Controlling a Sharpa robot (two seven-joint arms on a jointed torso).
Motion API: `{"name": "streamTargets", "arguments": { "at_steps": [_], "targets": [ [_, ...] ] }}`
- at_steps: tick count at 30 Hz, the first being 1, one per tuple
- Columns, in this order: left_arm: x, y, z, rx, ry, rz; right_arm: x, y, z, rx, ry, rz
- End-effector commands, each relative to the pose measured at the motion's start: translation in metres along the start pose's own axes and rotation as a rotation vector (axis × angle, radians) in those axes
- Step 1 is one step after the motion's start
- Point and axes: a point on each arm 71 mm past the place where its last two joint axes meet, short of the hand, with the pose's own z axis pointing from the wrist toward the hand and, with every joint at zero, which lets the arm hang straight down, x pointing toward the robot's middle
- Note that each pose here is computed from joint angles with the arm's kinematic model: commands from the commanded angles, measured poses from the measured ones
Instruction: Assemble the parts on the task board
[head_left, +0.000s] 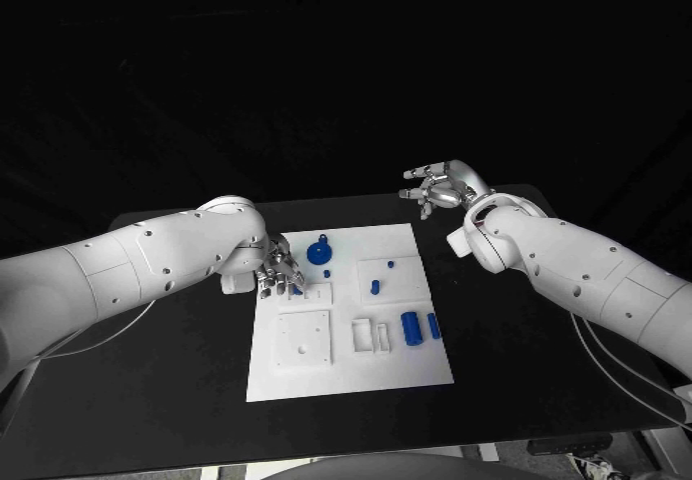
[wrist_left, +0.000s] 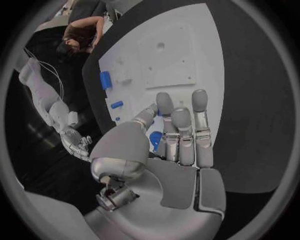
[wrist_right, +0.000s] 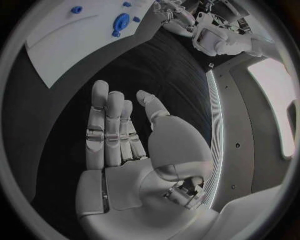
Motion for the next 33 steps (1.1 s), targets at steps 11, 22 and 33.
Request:
{"name": "streamTargets", "arguments": {
  "at_steps": [11,22,33],
  "targets": [
    [0.0001,-0.0121,0.0012,-0.004,-0.011,0.024,0.003,0.002,0.001,-0.008,0.015,-0.006],
    [0.0004,-0.0154,0.0039,-0.013,-0.048,0.018,0.004,0.003,0.001,-0.01,0.015,-0.006],
    [0.0054,-0.0157,0.0091,-0.021,-0.042,0.016,0.005,0.004,0.001,-0.014,0.017,-0.009]
  ]
}}
